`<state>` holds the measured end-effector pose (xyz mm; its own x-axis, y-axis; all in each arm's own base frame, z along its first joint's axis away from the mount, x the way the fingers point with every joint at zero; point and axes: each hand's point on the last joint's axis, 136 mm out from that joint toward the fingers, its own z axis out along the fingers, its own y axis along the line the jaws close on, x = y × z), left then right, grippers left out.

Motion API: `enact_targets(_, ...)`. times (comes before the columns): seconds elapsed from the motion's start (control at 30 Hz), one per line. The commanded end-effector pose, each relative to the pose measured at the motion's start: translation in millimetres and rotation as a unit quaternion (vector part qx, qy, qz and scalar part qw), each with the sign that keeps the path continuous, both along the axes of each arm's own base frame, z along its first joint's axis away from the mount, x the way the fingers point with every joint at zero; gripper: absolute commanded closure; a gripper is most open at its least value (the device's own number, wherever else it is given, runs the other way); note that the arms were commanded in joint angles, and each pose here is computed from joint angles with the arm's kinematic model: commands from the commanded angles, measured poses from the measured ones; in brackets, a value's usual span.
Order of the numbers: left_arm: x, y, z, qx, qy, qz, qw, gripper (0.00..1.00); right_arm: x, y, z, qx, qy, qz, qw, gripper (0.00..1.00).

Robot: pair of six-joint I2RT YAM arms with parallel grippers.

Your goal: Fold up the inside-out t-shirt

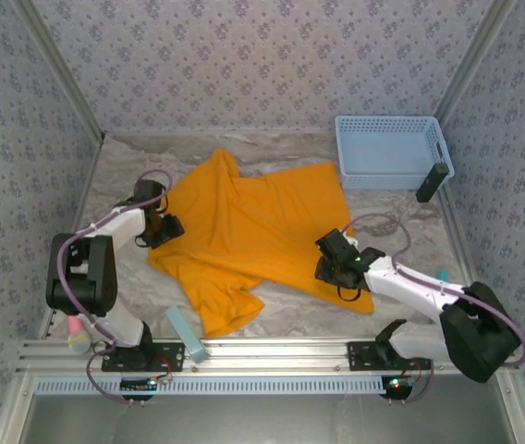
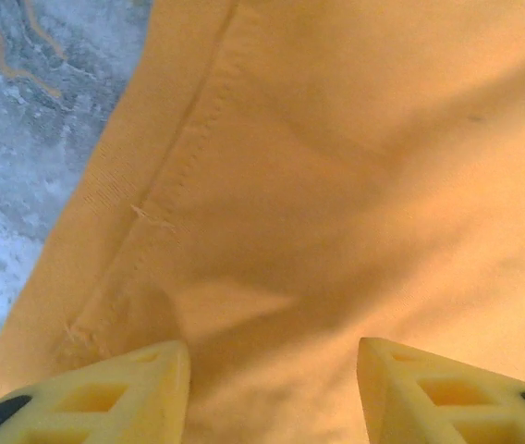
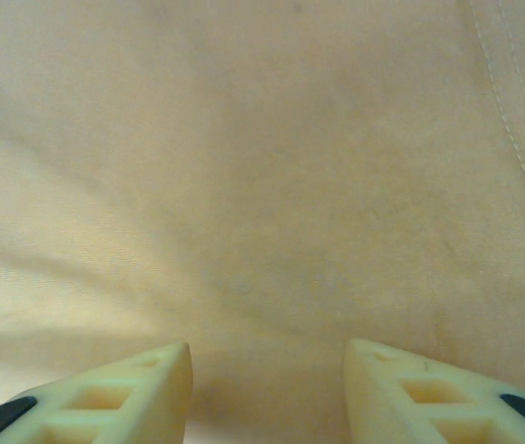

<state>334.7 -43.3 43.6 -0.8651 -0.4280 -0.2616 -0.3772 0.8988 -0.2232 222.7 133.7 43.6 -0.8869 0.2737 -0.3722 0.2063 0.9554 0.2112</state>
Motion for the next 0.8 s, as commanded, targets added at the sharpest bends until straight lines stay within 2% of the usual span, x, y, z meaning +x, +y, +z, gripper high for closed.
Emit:
enact_targets(0.0,16,-19,56,-0.020,-0.056,-0.028,0.998,0.46,41,10,41,0.009,-0.085,0.007,0.996,0.50)
enact_targets(0.07,38,-31,80,-0.023,-0.090,-0.046,0.995,0.44,77,20,61,0.009,-0.129,0.029,0.991,0.49)
enact_targets(0.2,104,-57,114,-0.007,-0.160,-0.127,0.979,0.37,149,52,106,-0.007,-0.197,0.071,0.978,0.47)
enact_targets(0.37,186,-75,93,-0.003,-0.155,-0.176,0.972,0.38,208,77,124,0.022,-0.197,0.075,0.977,0.47)
enact_targets(0.5,234,-78,66,0.017,-0.142,-0.188,0.972,0.38,231,81,112,0.031,-0.185,0.082,0.979,0.47)
enact_targets(0.67,259,-50,21,0.080,-0.082,-0.149,0.982,0.38,239,72,82,0.022,-0.148,0.070,0.986,0.47)
enact_targets(0.77,252,-39,2,0.104,-0.043,-0.135,0.984,0.51,237,70,67,0.021,-0.132,0.069,0.989,0.47)
